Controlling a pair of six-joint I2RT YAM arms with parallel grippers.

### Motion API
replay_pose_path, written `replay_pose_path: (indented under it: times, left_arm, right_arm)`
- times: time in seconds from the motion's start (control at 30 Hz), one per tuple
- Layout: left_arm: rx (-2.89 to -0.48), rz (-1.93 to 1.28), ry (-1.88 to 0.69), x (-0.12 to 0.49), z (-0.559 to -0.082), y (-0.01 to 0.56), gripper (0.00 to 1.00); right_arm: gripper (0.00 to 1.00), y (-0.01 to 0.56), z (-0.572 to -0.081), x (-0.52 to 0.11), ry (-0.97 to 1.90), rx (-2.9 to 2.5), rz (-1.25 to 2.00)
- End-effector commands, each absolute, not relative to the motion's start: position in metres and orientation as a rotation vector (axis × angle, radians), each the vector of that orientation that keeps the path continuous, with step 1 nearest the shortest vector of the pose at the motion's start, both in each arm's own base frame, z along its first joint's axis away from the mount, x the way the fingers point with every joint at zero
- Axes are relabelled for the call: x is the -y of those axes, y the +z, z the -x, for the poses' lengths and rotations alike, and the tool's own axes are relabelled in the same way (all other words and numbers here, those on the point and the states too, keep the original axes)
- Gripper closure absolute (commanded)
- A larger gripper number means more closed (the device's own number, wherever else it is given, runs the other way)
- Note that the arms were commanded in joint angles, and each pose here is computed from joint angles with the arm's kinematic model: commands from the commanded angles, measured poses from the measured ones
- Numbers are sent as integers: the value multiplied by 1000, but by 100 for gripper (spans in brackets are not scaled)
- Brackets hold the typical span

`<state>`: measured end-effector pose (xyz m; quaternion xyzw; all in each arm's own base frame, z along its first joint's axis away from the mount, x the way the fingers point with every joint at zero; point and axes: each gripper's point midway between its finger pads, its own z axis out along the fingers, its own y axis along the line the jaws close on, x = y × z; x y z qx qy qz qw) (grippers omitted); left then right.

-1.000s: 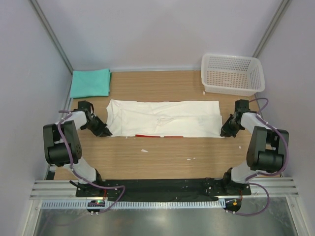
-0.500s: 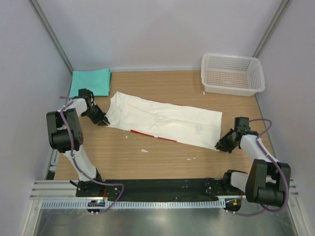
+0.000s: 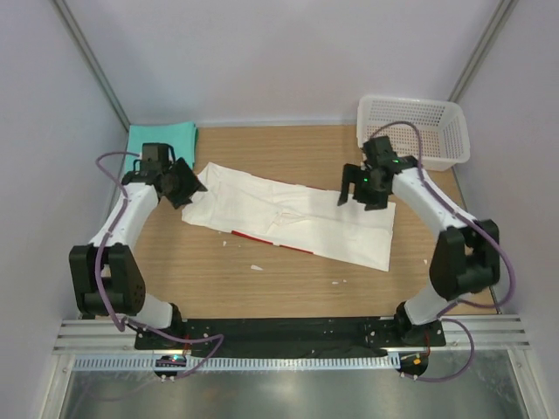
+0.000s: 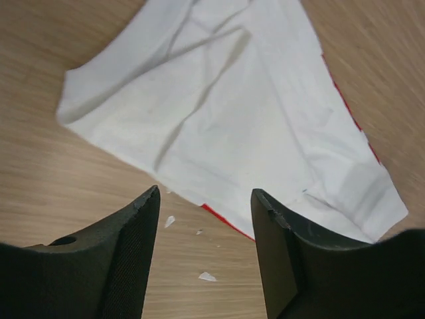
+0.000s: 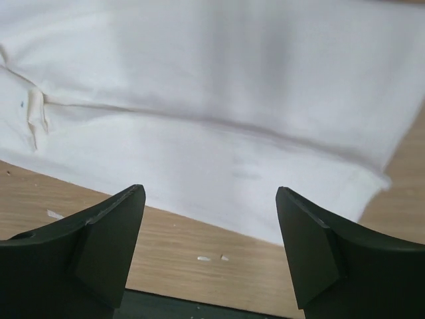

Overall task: Fold and stack the t-shirts
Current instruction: Fold the tshirt

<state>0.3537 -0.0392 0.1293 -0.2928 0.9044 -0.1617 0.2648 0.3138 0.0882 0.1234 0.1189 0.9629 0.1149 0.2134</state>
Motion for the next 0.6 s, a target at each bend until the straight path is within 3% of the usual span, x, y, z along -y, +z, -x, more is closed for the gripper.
replay_pose_path:
  times: [0.0, 0.23, 0.37, 0.57]
  left_arm:
    - [-2478, 729, -510, 81, -378, 132, 41]
    - [-2504, 726, -425, 142, -402, 111, 36]
    - [-2540, 858, -315, 142, -408, 68, 36]
    - [-2609, 802, -171, 146, -425, 17, 36]
  right_arm:
    - [14, 97, -333, -139, 295, -2776, 185]
    - [8, 79, -363, -205, 321, -2616, 741]
    - [8, 57, -366, -207, 262, -2638, 797]
    - [8, 10, -360, -192, 169, -2710, 830]
